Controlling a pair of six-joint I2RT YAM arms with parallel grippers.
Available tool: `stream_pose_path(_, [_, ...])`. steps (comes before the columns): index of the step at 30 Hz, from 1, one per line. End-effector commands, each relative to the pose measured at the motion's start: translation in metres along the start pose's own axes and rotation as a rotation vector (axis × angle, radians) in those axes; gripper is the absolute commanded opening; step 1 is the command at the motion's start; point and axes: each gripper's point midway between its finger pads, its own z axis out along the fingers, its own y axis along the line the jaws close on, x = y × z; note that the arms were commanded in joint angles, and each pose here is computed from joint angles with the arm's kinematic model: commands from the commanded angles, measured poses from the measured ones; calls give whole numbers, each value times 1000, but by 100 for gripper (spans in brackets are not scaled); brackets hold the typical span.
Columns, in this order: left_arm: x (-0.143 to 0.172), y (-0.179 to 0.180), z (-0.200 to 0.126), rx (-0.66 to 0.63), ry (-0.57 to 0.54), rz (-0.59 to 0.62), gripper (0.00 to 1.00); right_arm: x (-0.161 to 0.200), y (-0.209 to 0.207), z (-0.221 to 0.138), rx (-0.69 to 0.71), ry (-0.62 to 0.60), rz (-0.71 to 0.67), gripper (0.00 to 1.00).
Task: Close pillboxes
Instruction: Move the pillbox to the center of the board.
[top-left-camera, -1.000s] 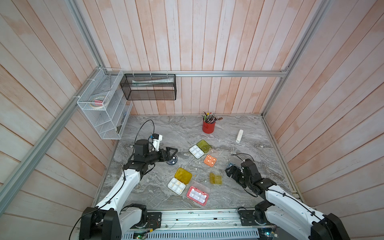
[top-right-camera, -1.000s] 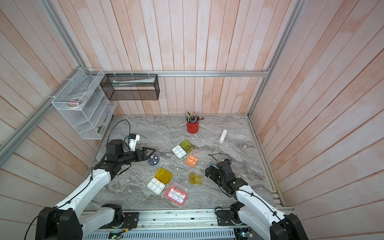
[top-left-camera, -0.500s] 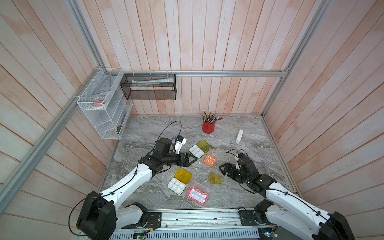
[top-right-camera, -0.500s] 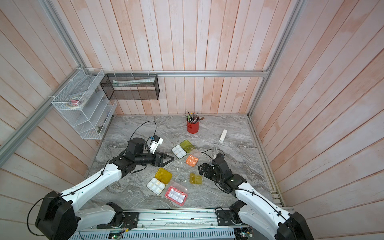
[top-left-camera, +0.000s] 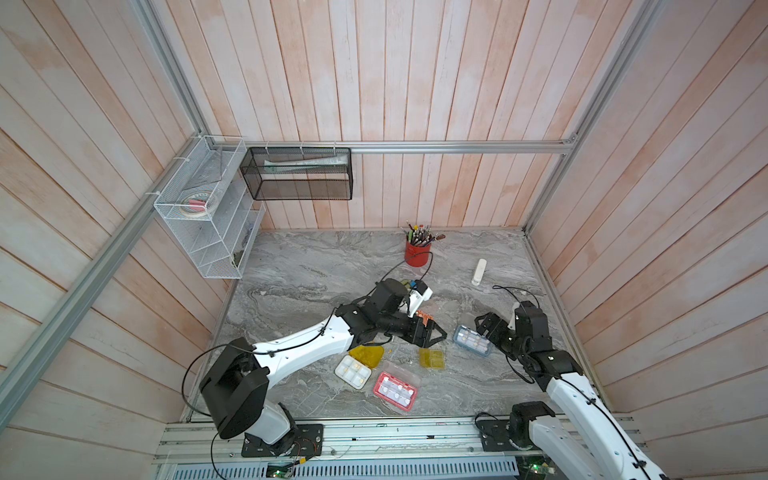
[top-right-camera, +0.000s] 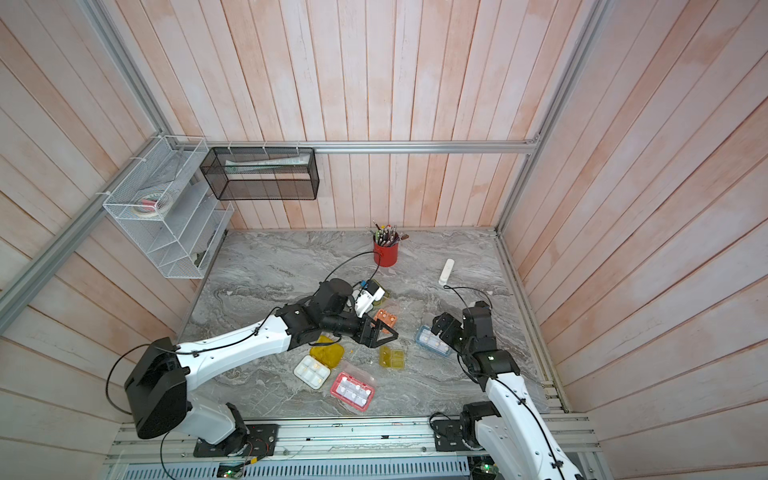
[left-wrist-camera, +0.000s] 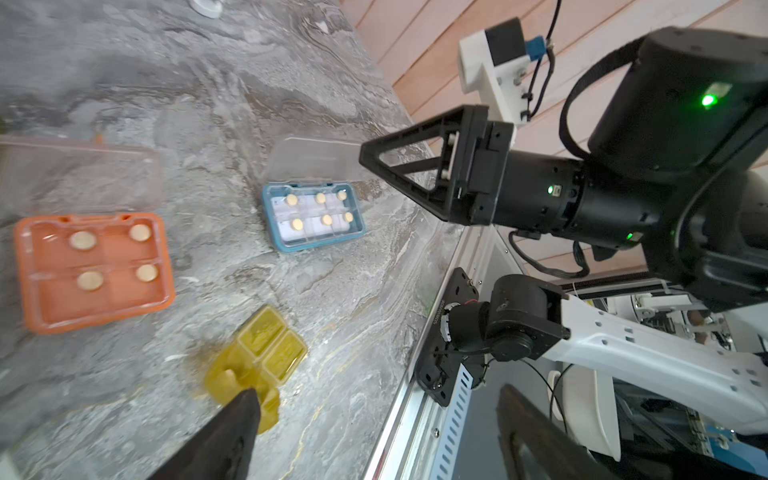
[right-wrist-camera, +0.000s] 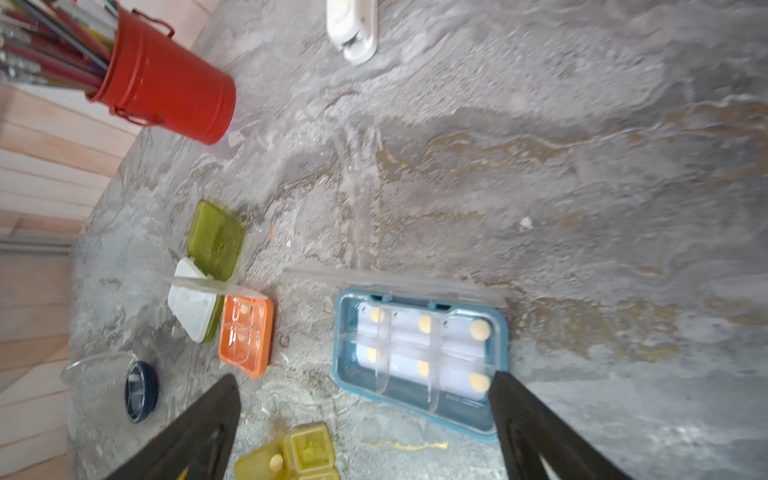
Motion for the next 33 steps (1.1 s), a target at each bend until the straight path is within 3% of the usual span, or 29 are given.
stream_pose_path(1, [-16,-14,17,8,-20,33,92,-15,-4,-8,-14,-19,0,96])
stream_pose_path(7, [-1,-26,63,30,52,52,92,-25,-13,-9,-20,-33,34,96])
stream_pose_path(8, [0,-25,68,32,58,47,100,-25,-14,-8,-26,-29,39,96])
stream_pose_path(10, [1,-22,78,33,62,40,100,-24,-12,-6,-51,-18,48,96])
stream_pose_path(33, [15,-7,107,75,82,-15,100,-42,18,15,-174,34,-16,95])
